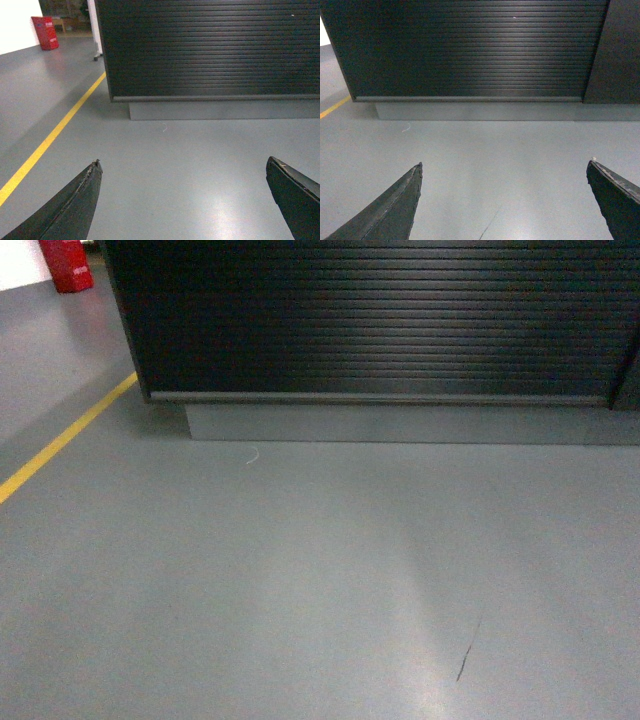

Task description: Place dark red mango on scale at checkout

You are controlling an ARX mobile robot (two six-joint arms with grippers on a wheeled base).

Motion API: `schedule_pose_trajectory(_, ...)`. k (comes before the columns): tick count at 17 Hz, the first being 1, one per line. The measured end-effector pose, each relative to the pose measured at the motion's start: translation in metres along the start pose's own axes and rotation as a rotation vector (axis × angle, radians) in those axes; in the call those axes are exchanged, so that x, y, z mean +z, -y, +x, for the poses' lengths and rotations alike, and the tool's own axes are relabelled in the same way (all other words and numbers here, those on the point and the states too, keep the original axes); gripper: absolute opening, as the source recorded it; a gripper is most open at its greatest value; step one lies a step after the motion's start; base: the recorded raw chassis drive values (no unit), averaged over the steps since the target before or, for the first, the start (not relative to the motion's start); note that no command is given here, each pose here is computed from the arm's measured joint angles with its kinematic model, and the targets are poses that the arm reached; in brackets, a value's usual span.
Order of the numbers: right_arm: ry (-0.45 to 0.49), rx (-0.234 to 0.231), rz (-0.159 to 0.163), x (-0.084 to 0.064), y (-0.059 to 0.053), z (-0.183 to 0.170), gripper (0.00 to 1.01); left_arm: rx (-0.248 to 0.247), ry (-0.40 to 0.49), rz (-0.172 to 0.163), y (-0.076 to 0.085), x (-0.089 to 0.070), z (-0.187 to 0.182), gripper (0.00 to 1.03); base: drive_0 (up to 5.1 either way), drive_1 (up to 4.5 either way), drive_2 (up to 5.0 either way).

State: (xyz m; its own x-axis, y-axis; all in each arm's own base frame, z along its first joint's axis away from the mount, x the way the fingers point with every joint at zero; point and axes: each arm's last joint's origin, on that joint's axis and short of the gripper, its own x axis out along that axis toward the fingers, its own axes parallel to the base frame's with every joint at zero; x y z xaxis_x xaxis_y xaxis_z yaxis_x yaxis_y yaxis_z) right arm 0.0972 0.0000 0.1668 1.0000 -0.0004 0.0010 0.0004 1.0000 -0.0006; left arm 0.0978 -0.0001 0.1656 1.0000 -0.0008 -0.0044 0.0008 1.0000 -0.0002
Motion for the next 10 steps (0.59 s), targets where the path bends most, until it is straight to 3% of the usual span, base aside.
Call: schedule_pose_trajectory(10,0.003,0.0,0.0,0.0003,0.0,0.0,0.98,0.0,0.001,0.0,0.0,0.0001,0.0,0.98,0.0,4.31,-4.3)
